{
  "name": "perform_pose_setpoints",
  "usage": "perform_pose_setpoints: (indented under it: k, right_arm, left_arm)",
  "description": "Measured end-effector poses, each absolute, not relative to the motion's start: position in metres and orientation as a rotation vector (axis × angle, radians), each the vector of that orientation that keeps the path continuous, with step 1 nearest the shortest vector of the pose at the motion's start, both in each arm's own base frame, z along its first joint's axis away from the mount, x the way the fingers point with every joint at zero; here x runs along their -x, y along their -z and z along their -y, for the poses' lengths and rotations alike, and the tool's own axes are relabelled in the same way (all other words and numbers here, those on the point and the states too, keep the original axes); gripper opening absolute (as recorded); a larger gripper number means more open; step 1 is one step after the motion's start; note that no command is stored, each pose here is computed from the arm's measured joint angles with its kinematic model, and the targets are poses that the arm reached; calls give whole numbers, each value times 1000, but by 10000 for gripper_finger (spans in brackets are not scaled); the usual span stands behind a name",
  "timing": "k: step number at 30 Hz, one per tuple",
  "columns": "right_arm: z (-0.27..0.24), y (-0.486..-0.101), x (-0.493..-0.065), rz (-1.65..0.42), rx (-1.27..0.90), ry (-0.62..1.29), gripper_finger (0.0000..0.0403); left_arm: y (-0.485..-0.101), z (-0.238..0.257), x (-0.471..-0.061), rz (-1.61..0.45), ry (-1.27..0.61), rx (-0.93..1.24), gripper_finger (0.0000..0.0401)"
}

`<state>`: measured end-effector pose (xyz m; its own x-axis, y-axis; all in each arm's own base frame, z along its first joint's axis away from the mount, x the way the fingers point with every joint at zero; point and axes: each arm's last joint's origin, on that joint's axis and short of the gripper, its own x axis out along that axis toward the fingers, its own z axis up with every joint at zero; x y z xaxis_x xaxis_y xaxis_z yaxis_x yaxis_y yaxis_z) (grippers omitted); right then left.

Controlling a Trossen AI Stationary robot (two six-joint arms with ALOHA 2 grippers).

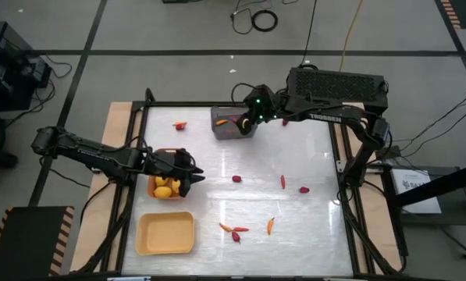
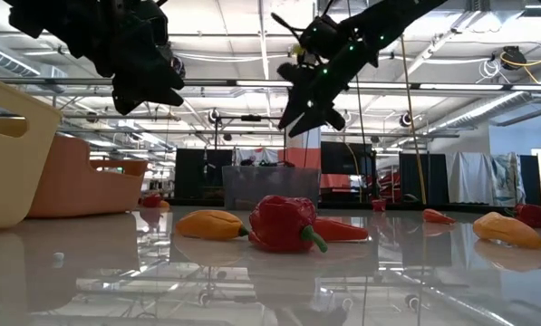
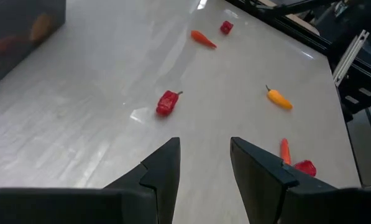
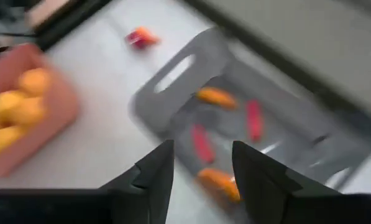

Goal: Sort produce into baskets
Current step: Put the red bell pepper into the black bin

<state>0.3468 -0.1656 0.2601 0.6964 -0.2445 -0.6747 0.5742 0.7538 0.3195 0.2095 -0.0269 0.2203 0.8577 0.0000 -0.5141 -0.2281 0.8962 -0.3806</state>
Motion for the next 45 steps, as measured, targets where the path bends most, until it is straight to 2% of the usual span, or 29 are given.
perform_pose_setpoints:
  k: [8, 16, 25, 30, 36, 45]
  right_arm:
    - [119, -275, -345, -735, -682, 257, 155]
    - [39, -294, -337, -865, -602, 80, 145]
    - [-53, -306, -322, -931, -473, -110, 135]
    - [-101, -301, -306, -1014, -442, -112, 129]
    - [-150, -300, -284, -994, -333, -88, 122]
    - [-192, -298, -251, -990, -253, -55, 110]
  left_arm:
    - [-221, 30, -210, -542, -21, 396, 148]
    - [-227, 41, -221, -494, 104, 368, 148]
    - [-216, 76, -262, -614, 166, 293, 148]
    - [-218, 100, -299, -639, 185, 271, 148]
    - [-210, 128, -348, -710, 179, 236, 148]
    - [-179, 156, -405, -750, 173, 221, 148]
